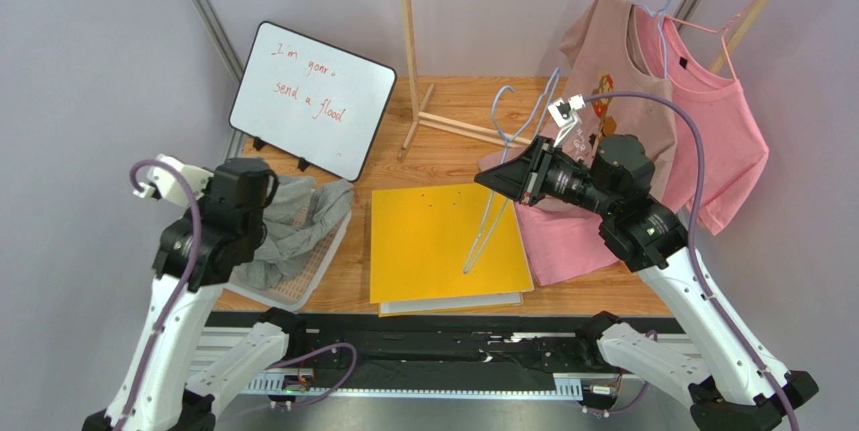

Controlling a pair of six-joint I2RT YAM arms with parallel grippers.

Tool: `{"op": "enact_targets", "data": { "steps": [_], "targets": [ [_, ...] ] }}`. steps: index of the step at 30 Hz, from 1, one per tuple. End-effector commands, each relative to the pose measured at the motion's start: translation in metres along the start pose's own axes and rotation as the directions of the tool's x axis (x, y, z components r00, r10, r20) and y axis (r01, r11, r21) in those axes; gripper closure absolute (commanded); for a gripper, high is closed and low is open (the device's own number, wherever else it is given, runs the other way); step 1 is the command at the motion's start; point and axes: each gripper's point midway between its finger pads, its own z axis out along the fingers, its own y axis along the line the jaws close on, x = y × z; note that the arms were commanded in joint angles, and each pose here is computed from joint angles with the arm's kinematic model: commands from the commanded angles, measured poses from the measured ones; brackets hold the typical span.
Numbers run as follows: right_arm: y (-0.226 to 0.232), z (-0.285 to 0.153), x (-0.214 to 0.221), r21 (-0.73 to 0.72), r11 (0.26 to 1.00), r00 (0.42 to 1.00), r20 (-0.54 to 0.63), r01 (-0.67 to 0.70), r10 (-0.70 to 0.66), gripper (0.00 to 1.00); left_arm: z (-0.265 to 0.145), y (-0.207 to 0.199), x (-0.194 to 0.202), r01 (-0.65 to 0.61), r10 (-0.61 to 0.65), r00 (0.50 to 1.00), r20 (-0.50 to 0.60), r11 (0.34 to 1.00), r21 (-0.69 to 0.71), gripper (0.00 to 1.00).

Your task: Remove the t-shirt from the hanger

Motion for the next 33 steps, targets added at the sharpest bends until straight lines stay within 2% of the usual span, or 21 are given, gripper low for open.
{"op": "enact_targets", "data": {
  "steps": [1, 3, 4, 9, 15, 17, 19, 23, 24, 26, 30, 32, 33],
  "targets": [
    [0.009, -0.003, -0.009, -0.019, 0.999, 0.998, 0.036, 0.044, -0.043, 1.00, -0.033, -0.018, -0.095, -0.098, 0.051, 0.957, 0.287, 0.984, 0.152, 1.00],
    [0.009, -0.002, -0.009, -0.020, 0.999, 0.999, 0.033, 0.040, -0.040, 1.00, -0.046, -0.026, -0.115, -0.164, 0.085, 0.934, 0.346, 0.964, 0.207, 1.00],
    [0.008, -0.002, -0.010, -0.020, 0.999, 0.999, 0.035, 0.042, -0.042, 1.00, -0.056, -0.031, -0.129, -0.142, 0.040, 0.927, 0.373, 0.958, 0.249, 1.00],
    [0.007, 0.001, -0.009, -0.021, 0.999, 0.999, 0.027, 0.037, -0.036, 1.00, -0.084, -0.030, -0.178, -0.161, 0.042, 0.892, 0.449, 0.959, 0.231, 1.00],
    [0.005, 0.003, -0.007, -0.018, 0.999, 0.999, 0.022, 0.029, -0.029, 1.00, -0.094, -0.031, -0.192, -0.165, 0.030, 0.881, 0.472, 0.955, 0.246, 1.00],
    [0.005, 0.003, -0.007, -0.019, 0.999, 0.999, 0.025, 0.026, -0.025, 1.00, -0.089, -0.030, -0.179, -0.152, 0.023, 0.901, 0.433, 0.952, 0.266, 1.00],
    [0.004, 0.004, -0.007, -0.022, 0.999, 0.999, 0.026, 0.024, -0.024, 1.00, -0.075, -0.030, -0.152, -0.189, 0.078, 0.918, 0.389, 0.948, 0.257, 1.00],
    [0.003, 0.005, -0.006, -0.023, 1.000, 1.000, 0.021, 0.018, -0.018, 1.00, -0.040, -0.044, -0.084, -0.218, 0.145, 0.956, 0.256, 0.933, 0.287, 1.00],
    [0.003, 0.005, -0.005, -0.026, 1.000, 1.000, 0.020, 0.016, -0.016, 1.00, -0.023, -0.044, -0.058, -0.254, 0.200, 0.956, 0.216, 0.931, 0.262, 1.00],
    [0.003, 0.004, -0.005, -0.024, 1.000, 1.000, 0.022, 0.016, -0.015, 1.00, -0.009, -0.042, -0.031, -0.227, 0.193, 0.968, 0.158, 0.942, 0.246, 1.00],
    [0.007, 0.002, -0.007, -0.030, 0.999, 0.999, 0.033, 0.018, -0.017, 1.00, 0.029, -0.017, 0.030, -0.276, 0.272, 0.961, 0.047, 0.953, 0.122, 1.00],
    [0.009, 0.001, -0.009, -0.032, 0.999, 0.999, 0.037, 0.022, -0.021, 1.00, 0.036, -0.010, 0.040, -0.308, 0.308, 0.951, 0.022, 0.947, 0.085, 0.98],
    [0.009, 0.001, -0.010, -0.030, 0.999, 0.999, 0.037, 0.021, -0.020, 1.00, 0.036, -0.009, 0.038, -0.307, 0.307, 0.952, 0.011, 0.950, 0.056, 0.94]
  ]
}}
